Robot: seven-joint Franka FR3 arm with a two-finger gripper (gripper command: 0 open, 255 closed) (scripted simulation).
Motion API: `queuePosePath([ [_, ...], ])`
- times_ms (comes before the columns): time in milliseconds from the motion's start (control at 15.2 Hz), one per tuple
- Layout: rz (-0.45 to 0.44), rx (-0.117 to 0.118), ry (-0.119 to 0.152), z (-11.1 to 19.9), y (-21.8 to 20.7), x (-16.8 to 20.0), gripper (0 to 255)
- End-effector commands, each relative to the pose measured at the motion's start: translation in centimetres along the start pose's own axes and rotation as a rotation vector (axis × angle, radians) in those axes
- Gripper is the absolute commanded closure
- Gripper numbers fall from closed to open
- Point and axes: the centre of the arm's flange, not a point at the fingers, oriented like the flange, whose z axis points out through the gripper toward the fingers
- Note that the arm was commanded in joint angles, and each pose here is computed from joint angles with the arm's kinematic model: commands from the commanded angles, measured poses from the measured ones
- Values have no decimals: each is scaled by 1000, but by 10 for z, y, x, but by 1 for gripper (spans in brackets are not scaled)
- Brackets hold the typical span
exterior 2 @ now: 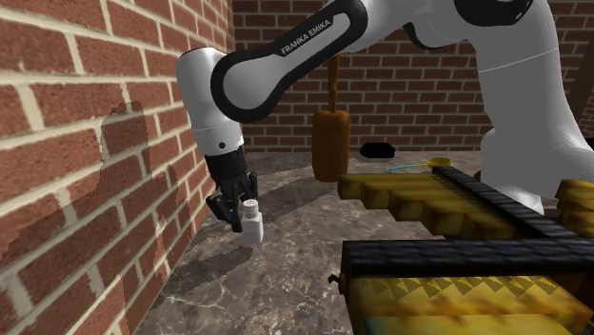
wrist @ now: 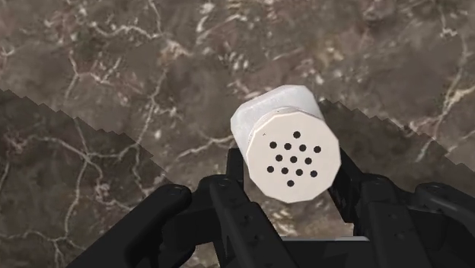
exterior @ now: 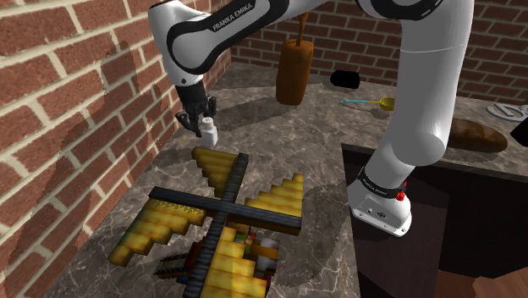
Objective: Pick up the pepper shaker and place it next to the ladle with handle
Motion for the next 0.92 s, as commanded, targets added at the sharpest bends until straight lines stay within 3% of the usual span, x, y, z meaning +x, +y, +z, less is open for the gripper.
queuePosePath([
  [0,0,0,0,-10,-1,-2,255],
  [858,0,0,0,-77,2,-14,255],
])
